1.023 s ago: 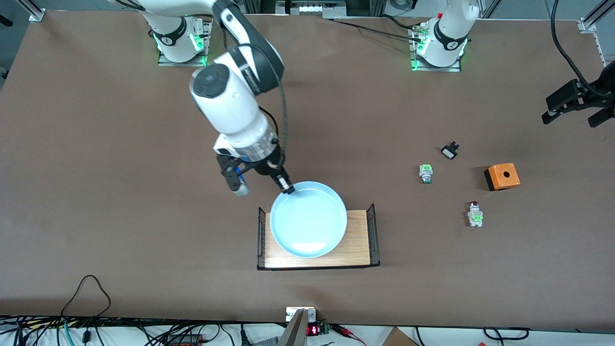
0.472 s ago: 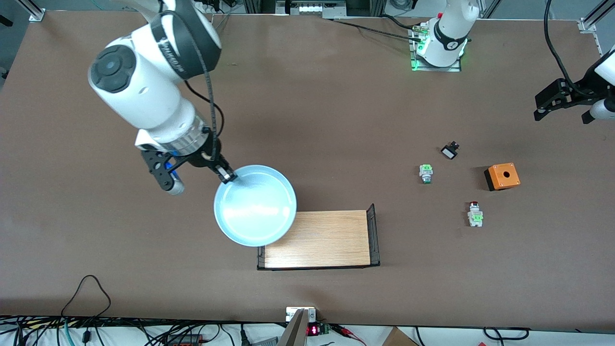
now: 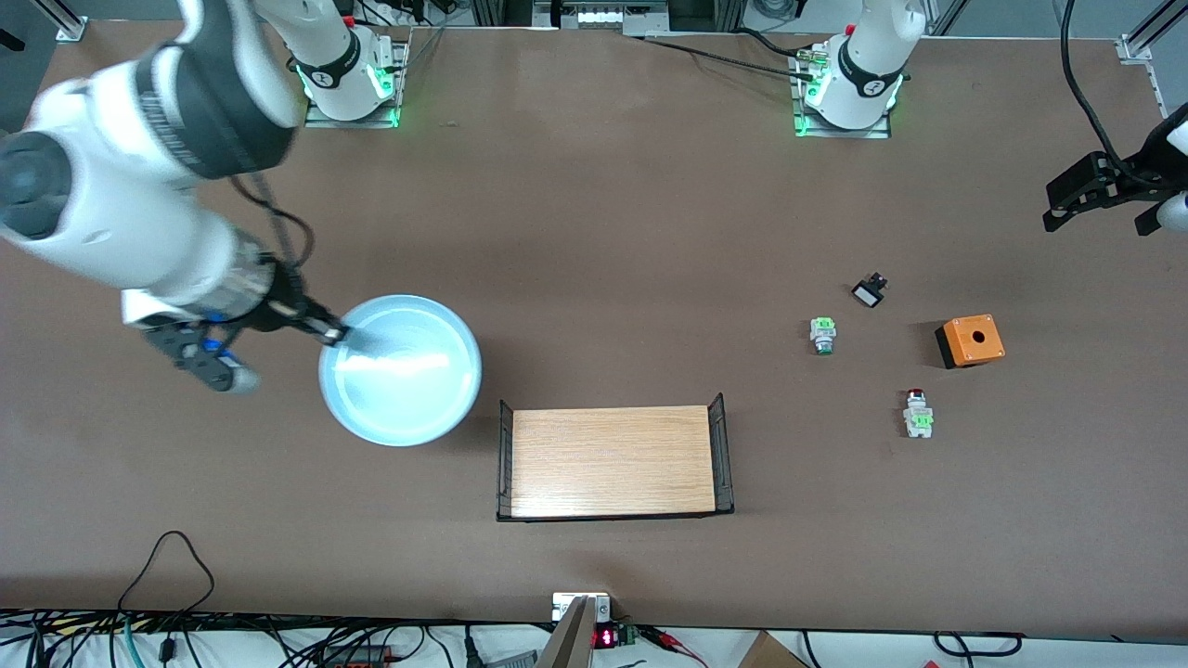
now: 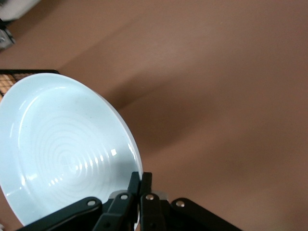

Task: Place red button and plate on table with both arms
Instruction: 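Lift the blue plate off the tray and carry it with the right gripper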

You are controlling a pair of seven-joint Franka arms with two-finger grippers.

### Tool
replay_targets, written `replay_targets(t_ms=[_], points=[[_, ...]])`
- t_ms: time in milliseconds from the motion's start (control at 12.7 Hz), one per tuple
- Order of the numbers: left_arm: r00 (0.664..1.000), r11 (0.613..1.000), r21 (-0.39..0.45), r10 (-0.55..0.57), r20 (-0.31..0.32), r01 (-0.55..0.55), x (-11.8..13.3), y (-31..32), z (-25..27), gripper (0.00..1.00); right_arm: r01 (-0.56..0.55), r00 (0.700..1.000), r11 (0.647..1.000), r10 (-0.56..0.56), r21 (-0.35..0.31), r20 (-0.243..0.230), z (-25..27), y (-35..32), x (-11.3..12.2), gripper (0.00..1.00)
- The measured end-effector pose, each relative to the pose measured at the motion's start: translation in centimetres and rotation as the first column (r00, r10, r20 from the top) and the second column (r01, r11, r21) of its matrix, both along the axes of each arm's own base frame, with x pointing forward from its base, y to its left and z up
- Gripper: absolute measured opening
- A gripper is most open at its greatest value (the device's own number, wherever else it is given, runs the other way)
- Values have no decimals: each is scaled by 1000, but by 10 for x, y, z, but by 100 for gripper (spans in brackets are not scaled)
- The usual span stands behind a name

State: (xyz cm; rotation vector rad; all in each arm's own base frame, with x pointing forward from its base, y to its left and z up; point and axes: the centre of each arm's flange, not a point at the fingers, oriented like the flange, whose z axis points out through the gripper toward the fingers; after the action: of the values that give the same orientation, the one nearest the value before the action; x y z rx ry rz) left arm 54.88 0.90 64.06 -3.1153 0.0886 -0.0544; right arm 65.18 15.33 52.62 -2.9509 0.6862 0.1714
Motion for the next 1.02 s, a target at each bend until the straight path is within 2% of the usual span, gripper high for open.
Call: replay_targets(t_ms=[157,315,630,787,1023], points=[[1000,1000,-6,0,-3,0,0,-1,-1,100,-120,992,993,119,-9,-47,0,-50,-2,3],[1000,1000,-7,0,-5,0,0,-1,-2,100,-194,978,981,191,-24,-82,-2,-83,-5,3],[1000,1000,-7,0,-9,0,1,-1,-4,100,-284,954,959,282,-2,-103,-18,-140,-5,3],[1000,1000,-6,-2,-9,2,1,-2,-5,100,-292,952,957,291,7,-99,-30,-161,-6,3],[1000,1000,-6,-4,-10,4,1,-3,-5,100,-303,952,953,302,-2,-44,-60,-173,-14,3]])
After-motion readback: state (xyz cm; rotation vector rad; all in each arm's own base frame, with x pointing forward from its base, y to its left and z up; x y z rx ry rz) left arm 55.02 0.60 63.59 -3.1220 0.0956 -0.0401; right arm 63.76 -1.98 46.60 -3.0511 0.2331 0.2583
